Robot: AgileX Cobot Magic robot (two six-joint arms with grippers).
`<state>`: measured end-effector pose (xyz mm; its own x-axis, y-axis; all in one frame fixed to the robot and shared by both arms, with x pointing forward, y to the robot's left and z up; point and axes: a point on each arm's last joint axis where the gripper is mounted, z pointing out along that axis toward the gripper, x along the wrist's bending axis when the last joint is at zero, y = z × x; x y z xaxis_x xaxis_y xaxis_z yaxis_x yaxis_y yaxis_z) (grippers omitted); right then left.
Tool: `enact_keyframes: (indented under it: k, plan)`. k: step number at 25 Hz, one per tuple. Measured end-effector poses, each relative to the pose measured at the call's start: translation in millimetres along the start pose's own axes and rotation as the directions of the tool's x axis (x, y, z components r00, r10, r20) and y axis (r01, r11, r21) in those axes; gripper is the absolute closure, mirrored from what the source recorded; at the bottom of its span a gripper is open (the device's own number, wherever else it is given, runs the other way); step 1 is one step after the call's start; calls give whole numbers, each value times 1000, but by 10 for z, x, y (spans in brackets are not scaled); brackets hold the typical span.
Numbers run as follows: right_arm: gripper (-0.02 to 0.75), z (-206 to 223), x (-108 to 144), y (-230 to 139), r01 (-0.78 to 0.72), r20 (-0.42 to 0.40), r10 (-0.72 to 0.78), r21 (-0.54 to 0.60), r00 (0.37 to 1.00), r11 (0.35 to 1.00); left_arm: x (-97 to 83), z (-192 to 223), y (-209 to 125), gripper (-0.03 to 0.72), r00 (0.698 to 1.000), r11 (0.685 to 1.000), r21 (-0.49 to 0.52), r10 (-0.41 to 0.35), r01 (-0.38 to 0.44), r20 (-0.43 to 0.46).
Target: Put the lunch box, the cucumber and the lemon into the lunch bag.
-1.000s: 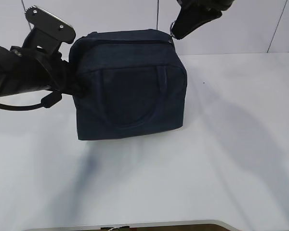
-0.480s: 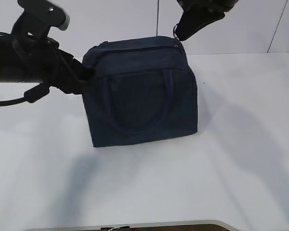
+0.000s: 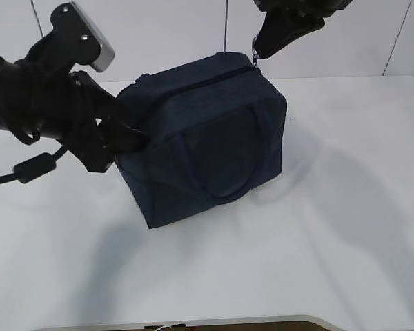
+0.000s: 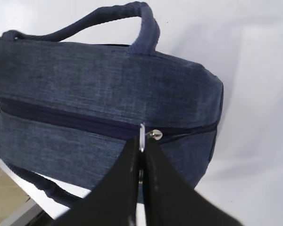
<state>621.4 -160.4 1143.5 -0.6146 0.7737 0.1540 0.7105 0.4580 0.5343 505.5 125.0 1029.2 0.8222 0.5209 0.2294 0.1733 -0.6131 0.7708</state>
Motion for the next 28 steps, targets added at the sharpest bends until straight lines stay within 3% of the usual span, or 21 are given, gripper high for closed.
enact_keyframes:
  k: [5, 9, 14, 22, 28]
  plan:
    - [733, 2, 46, 17, -27, -41, 26, -14, 999, 1000, 211, -58, -49, 230, 992, 999, -8, -41, 41, -116]
    - [733, 0, 65, 25, -35, -63, 34, -22, 997, 999, 423, -115, -106, 230, 963, 995, -24, -98, 95, -249]
    - [733, 0, 60, 23, -37, -57, 36, -20, 998, 999, 467, -129, -111, 231, 951, 994, -33, -113, 108, -287]
    - [733, 3, 19, 6, -92, -12, 91, -3, 996, 996, 319, -399, 71, 232, 981, 994, -97, -66, 49, -182]
    - [733, 3, 7, 1, -102, 2, 102, 1, 995, 995, 85, -509, 332, 232, 998, 975, -215, 64, -58, 21]
